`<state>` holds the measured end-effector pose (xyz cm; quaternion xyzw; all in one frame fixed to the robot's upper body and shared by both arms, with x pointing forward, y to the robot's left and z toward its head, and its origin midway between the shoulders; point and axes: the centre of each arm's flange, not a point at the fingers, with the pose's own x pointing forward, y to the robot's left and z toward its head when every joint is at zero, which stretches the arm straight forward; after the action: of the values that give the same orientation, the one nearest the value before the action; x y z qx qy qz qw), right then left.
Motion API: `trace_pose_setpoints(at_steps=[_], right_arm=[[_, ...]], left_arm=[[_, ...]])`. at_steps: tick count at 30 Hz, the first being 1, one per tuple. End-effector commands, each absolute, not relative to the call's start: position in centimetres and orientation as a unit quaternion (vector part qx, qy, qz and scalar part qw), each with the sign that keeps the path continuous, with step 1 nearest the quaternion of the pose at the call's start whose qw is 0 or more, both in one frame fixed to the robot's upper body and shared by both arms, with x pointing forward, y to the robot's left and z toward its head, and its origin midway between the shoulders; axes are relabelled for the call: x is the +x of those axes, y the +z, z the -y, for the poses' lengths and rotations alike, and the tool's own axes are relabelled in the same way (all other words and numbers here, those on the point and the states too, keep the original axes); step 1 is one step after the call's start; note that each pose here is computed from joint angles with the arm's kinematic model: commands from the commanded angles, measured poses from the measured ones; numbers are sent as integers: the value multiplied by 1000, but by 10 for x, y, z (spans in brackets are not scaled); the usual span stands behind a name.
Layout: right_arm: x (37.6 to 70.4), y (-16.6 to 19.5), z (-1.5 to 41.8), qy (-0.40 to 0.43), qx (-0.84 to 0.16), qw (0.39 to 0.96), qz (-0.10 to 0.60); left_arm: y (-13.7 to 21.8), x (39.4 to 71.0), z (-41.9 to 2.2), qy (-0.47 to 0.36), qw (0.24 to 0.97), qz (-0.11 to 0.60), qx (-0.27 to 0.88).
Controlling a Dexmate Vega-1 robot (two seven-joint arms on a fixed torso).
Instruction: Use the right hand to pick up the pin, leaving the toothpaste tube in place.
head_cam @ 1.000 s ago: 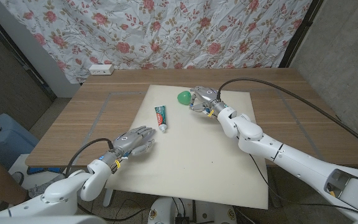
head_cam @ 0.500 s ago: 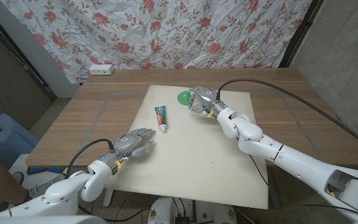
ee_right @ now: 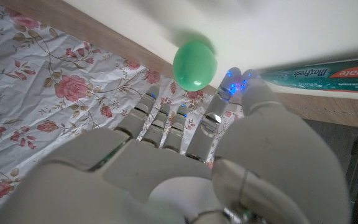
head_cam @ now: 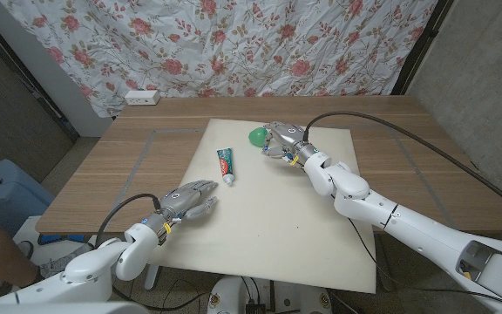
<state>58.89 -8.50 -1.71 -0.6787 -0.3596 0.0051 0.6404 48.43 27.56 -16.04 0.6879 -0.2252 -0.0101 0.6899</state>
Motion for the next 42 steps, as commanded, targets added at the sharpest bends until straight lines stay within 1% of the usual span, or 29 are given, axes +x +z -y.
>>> trace_pose_setpoints(at_steps=[1, 24, 42], right_arm=[[587, -21, 79, 17, -656, 659, 367], [588, -32, 69, 25, -631, 678, 377], [596, -54, 72, 23, -594, 714, 370]], left_arm=[[-161, 487, -274, -17, 693, 213, 689], [-163, 486, -275, -28, 694, 204, 690], [-163, 488, -276, -29, 698, 196, 688]])
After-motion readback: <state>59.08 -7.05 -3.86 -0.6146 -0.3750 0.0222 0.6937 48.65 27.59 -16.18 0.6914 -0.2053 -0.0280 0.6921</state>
